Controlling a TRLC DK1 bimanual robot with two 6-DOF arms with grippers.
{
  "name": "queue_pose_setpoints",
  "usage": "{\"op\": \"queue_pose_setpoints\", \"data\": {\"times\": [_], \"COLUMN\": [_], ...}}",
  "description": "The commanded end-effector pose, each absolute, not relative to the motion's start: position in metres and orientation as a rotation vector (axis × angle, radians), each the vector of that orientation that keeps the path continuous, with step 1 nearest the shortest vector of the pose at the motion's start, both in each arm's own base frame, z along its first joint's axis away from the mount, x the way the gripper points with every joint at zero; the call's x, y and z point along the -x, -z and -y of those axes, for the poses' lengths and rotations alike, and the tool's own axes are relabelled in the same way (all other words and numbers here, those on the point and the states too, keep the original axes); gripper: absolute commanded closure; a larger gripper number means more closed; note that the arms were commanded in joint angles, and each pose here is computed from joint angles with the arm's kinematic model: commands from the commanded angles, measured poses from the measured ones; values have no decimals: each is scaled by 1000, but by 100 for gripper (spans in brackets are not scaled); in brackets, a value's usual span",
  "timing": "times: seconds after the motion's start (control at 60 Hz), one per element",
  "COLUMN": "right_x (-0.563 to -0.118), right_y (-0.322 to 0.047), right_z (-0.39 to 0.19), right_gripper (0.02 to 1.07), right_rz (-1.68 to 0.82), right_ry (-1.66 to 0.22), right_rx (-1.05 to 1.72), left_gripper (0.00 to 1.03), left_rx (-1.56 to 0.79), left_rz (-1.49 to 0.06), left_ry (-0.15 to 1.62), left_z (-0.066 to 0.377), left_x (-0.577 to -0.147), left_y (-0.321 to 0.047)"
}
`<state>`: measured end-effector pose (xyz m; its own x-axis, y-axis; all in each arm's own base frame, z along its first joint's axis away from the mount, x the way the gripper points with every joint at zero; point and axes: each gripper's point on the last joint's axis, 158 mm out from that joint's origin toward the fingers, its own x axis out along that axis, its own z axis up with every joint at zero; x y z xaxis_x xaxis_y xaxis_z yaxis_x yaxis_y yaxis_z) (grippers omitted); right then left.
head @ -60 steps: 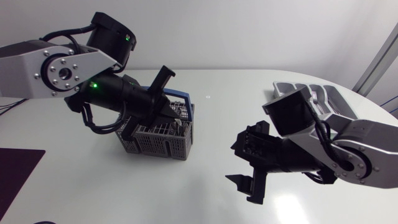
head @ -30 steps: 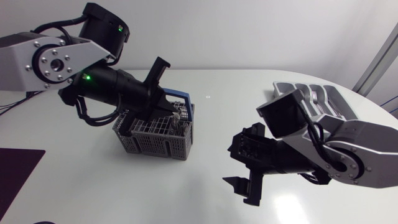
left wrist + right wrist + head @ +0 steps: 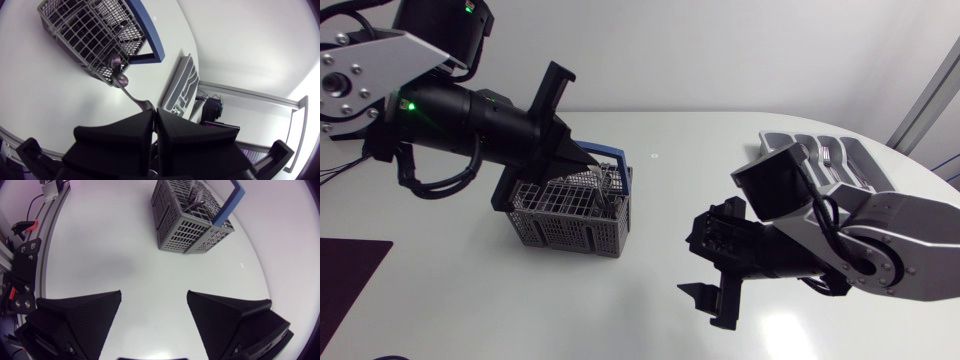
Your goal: Unload the cutlery basket into the drawer organizer.
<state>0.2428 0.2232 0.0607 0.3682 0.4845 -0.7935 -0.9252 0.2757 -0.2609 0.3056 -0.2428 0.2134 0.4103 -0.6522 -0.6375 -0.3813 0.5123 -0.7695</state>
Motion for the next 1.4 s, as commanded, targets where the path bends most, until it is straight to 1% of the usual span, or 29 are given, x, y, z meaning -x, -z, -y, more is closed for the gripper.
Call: {"op": "queue_pose_setpoints", "data": {"times": [0.0, 0.283, 0.433, 0.683, 0.75, 0.867, 0.9, 0.967, 1.017, 1.1, 1.167, 1.283, 1.383], "right_x": [-246, -248, -247, -247, -248, -254, -256, -257, -259, -264, -269, -278, -285], "right_y": [-70, -98, -117, -144, -146, -150, -150, -152, -154, -155, -155, -157, -159], "right_z": [-228, -230, -230, -235, -238, -244, -246, -251, -254, -257, -258, -259, -259], "right_gripper": [12, 13, 13, 14, 17, 18, 20, 22, 22, 30, 33, 46, 55], "right_rz": [-634, -570, -518, -452, -442, -418, -414, -398, -387, -372, -362, -338, -326], "right_ry": [-1028, -999, -981, -965, -965, -955, -954, -957, -956, -949, -938, -916, -899], "right_rx": [792, 741, 704, 616, 594, 551, 544, 535, 525, 516, 508, 497, 493], "left_gripper": [99, 100, 100, 100, 100, 100, 100, 100, 100, 100, 100, 100, 100], "left_rx": [1112, 1051, 1023, 1031, 1043, 1076, 1093, 1125, 1146, 1158, 1162, 1167, 1173], "left_rz": [-1170, -1211, -1266, -1353, -1375, -1407, -1412, -1399, -1401, -1416, -1427, -1440, -1450], "left_ry": [258, 330, 358, 359, 357, 364, 370, 380, 377, 375, 369, 366, 367], "left_z": [246, 266, 283, 306, 310, 319, 321, 324, 327, 332, 335, 338, 340], "left_x": [-301, -278, -270, -278, -280, -283, -285, -290, -294, -297, -298, -299, -298], "left_y": [-236, -238, -230, -216, -214, -217, -218, -224, -224, -224, -222, -219, -219]}}
